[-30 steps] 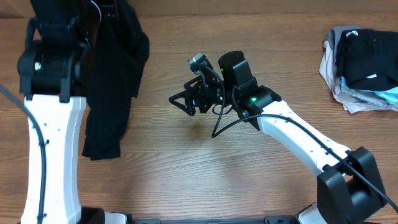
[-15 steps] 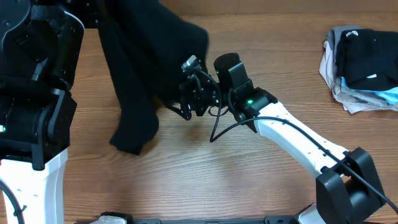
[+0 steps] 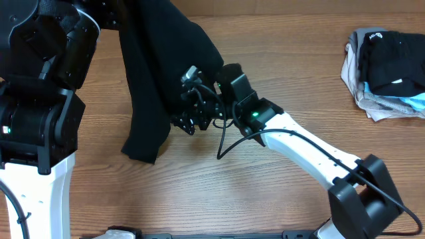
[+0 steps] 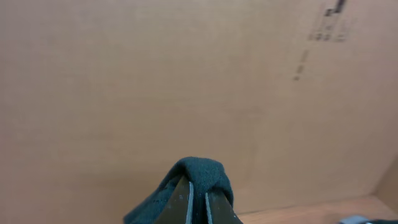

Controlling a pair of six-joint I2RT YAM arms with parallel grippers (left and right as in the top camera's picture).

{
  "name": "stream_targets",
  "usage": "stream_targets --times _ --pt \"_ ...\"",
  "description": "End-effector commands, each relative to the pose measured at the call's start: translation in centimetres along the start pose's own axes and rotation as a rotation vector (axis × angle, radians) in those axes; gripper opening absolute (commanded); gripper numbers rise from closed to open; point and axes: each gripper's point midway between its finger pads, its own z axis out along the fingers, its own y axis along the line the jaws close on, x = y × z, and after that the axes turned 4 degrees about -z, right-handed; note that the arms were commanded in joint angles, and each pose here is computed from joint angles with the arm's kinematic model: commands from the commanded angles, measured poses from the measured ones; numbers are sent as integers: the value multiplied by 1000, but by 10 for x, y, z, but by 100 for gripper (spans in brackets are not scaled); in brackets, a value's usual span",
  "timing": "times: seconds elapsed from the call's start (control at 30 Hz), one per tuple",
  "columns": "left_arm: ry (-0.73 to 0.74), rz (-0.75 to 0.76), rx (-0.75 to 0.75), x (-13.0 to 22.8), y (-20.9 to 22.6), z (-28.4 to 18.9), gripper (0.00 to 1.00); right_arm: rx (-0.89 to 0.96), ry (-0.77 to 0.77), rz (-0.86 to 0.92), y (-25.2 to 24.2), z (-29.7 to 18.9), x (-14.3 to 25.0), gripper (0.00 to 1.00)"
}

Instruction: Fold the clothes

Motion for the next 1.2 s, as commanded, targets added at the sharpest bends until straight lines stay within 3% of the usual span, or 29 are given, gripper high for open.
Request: stream_targets --times 0.0,0.23,0.43,0.5,0.57,0.6,0.67,0.9,1.17 --pt "-16 -44 122 -10 -24 -10 4 4 -12 -29 -1 13 -4 93" --pt "-7 -72 223 -13 -42 -23 4 98 -62 -58 -17 13 -16 93" --pt "-10 -55 181 -16 -37 -39 4 111 -102 -81 -19 12 -27 89" --pt "-6 -53 125 -14 -27 -39 4 70 -109 -87 -12 12 -28 79" --pt "-8 -35 77 -13 -19 -38 4 8 -105 -79 -1 12 -27 51" --pt "-11 -24 46 -13 -14 -37 4 -26 -97 -67 4 12 -25 32" --pt "-16 -5 -41 -12 2 -35 4 -33 -72 -13 6 10 -20 22" --pt "32 76 -362 3 64 -28 4 85 42 181 -10 -63 -10 7" --pt "120 44 -469 25 117 -19 4 524 -10 287 -64 -208 -32 4"
